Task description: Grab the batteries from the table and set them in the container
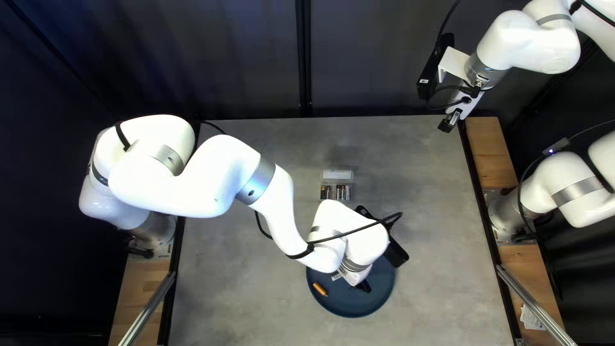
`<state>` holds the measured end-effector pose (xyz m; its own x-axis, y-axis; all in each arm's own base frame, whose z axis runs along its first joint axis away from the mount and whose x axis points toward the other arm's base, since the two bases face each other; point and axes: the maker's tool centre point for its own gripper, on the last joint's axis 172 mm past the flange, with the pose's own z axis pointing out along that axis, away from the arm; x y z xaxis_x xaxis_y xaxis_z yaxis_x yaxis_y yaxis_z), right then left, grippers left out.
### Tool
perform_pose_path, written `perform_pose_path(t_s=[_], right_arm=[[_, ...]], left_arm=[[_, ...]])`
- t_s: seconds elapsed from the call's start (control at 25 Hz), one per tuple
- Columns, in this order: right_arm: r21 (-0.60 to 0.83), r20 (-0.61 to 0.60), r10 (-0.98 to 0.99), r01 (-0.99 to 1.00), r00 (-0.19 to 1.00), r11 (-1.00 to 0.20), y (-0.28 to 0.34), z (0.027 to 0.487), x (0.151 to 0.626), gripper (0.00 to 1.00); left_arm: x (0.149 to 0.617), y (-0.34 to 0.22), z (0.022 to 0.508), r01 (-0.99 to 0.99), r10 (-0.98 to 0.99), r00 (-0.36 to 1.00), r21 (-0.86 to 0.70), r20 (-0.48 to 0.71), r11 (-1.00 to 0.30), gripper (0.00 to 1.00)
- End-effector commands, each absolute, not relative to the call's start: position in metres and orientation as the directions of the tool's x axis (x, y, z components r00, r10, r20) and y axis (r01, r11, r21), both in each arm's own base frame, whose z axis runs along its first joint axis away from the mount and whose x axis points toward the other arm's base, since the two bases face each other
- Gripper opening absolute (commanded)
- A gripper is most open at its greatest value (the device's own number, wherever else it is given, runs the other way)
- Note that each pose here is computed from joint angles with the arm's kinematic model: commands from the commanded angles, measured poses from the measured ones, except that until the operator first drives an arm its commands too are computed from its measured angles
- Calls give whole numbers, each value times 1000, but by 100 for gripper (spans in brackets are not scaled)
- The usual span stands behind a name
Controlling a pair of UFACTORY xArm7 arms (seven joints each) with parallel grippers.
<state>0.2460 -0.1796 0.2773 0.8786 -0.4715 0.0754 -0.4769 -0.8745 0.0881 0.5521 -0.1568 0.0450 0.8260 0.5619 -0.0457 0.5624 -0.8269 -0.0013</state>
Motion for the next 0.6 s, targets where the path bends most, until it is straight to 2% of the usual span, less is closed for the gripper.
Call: perform_pose_path(t_s=[0.04, 0.6], right_arm=[[88, 75, -472, -477, 879, -875, -180, 277, 246, 100], [88, 75, -472, -477, 879, -875, -180, 277, 246, 100]], left_arm=[[554, -163, 42, 530, 530, 848, 12, -15, -848, 100], [558, -165, 40, 513, 513, 858, 8, -17, -858, 100]])
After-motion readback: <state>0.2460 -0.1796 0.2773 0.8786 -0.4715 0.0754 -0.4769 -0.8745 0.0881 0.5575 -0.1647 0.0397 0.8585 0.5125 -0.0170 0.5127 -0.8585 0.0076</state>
